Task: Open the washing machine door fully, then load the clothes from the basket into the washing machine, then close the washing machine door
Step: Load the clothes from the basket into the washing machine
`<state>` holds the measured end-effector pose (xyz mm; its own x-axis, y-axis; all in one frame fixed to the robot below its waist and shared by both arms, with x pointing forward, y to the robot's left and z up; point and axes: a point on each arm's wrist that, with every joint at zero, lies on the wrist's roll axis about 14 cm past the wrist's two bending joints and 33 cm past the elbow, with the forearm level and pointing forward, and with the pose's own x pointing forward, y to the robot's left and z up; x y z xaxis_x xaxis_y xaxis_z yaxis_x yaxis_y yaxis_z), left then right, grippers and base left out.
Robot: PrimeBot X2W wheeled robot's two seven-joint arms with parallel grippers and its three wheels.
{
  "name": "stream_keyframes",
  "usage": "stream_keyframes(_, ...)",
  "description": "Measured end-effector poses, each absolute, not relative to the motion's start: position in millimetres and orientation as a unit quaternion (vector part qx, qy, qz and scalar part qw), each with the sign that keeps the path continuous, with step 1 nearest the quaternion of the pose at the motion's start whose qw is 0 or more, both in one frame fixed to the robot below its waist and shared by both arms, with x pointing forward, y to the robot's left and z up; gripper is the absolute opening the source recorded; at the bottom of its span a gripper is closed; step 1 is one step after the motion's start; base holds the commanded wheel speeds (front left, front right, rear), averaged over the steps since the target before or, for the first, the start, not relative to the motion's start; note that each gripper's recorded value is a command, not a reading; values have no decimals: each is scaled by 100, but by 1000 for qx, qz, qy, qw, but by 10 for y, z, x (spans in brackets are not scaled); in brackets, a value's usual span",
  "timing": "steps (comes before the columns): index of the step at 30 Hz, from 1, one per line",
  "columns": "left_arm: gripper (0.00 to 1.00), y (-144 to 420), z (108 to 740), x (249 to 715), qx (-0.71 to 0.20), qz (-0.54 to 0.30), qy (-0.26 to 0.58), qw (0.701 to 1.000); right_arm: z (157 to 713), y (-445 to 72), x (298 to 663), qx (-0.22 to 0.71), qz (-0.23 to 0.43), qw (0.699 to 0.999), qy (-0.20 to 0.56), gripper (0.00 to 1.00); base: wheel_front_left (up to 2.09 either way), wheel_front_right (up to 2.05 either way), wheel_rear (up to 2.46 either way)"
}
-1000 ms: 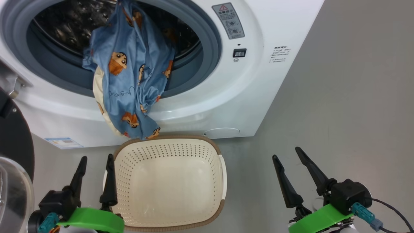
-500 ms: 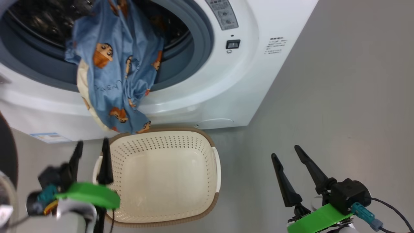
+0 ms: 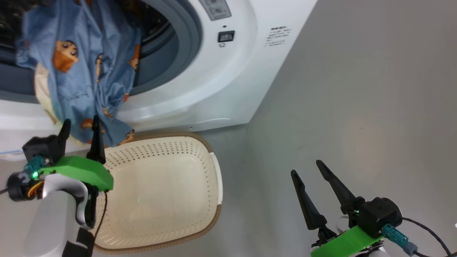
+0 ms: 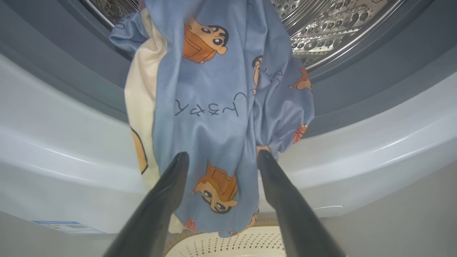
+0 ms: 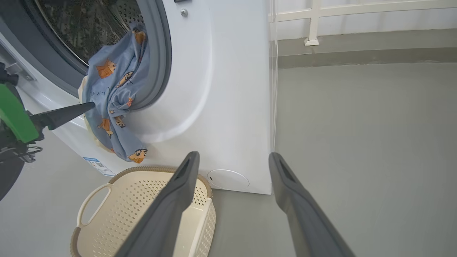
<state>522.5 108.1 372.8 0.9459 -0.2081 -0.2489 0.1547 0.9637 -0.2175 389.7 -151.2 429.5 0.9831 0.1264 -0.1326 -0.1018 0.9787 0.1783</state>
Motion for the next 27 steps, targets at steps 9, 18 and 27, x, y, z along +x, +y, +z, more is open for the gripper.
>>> stream_keyframes(9, 100, 971, 3576, 5446, -80, -109, 153, 979, 4171, -1551, 3924, 84, 51, 991, 88, 100, 0, 0, 0)
stream_keyframes(18, 100, 1000, 3524, 5587, -64, -109, 159, 979, 4075, -1490, 3991, 80, 61, 990, 97, 100, 0, 0, 0)
stream_keyframes(27, 9, 1096, 3427, 5631, -58, -89, 171, 979, 3982, -1431, 4022, 77, 71, 989, 108, 100, 0, 0, 0)
